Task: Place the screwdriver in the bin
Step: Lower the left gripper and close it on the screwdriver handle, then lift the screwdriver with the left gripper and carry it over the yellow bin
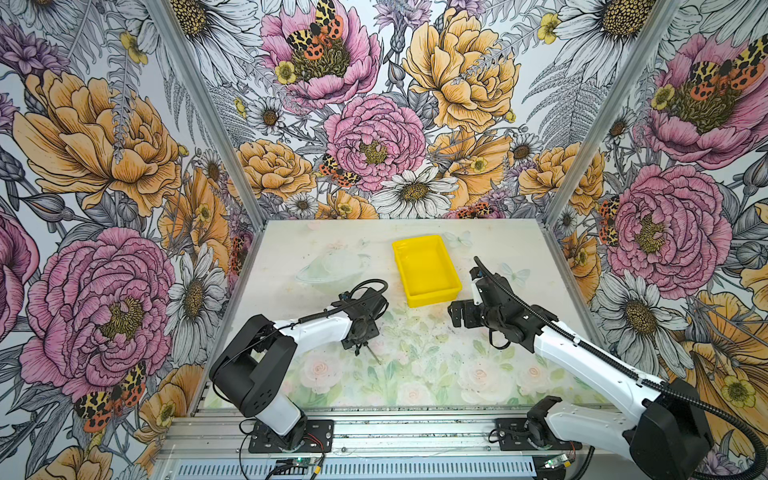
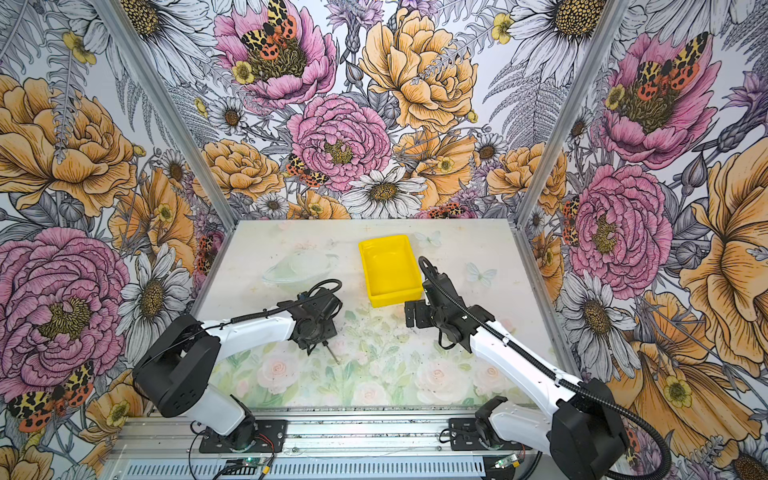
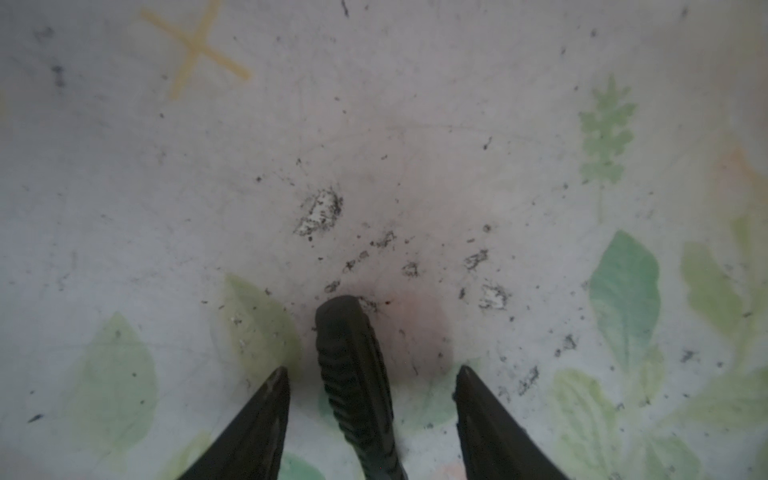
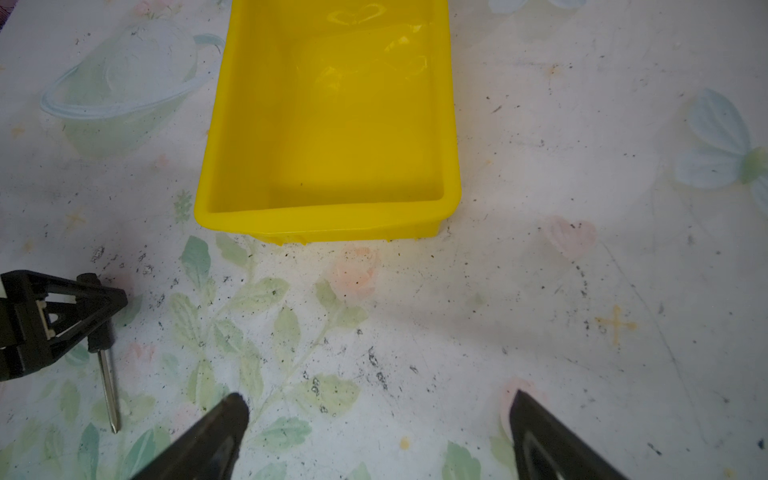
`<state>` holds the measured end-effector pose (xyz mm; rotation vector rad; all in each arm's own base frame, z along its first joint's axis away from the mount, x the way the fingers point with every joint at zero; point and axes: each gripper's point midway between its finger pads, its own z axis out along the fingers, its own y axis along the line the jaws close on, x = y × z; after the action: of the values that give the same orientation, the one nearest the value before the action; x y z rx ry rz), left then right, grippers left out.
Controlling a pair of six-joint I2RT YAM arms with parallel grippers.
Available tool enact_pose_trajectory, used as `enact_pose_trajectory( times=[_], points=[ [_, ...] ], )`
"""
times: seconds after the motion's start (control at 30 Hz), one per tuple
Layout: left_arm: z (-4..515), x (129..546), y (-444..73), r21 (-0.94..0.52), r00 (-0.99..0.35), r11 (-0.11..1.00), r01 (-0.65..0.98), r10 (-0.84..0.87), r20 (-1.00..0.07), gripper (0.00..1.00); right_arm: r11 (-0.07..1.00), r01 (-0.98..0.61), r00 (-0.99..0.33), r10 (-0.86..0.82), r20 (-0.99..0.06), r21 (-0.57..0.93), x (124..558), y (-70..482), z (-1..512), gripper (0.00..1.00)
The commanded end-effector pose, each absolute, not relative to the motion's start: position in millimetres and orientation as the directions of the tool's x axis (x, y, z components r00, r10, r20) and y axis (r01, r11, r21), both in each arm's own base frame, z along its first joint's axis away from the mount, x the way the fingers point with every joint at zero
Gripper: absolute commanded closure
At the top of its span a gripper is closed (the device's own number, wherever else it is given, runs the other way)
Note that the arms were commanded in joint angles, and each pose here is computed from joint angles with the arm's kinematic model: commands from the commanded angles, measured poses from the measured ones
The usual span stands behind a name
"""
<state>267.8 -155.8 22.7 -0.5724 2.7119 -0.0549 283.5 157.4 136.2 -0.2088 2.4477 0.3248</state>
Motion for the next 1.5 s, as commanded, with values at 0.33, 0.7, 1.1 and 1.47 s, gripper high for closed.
enact_pose_trajectory(
  times=[0.33, 0.7, 1.1, 1.47],
  points=[
    [12, 262, -156, -0.064, -0.837, 0.903, -0.424, -0.418, -0.354, 0.71, 0.956, -0.255, -0.733, -0.092, -0.674, 0.147, 291, 156, 155, 0.00],
    [34, 274, -163, -0.106, -0.822, 0.912, -0.397, -0.404, -0.400, 0.92, 0.959, -0.239, -0.727, -0.075, -0.682, 0.149, 287, 147, 155, 0.00],
    [109, 308, -181, -0.237, -0.766, 0.923, -0.302, -0.383, -0.516, 0.96, 0.965, -0.209, -0.711, -0.039, -0.702, 0.158, 296, 134, 165, 0.00],
    [176, 369, -216, -0.325, -0.736, 0.930, -0.174, -0.341, -0.584, 0.95, 0.970, -0.159, -0.697, 0.020, -0.717, 0.182, 300, 118, 174, 0.01]
  ],
)
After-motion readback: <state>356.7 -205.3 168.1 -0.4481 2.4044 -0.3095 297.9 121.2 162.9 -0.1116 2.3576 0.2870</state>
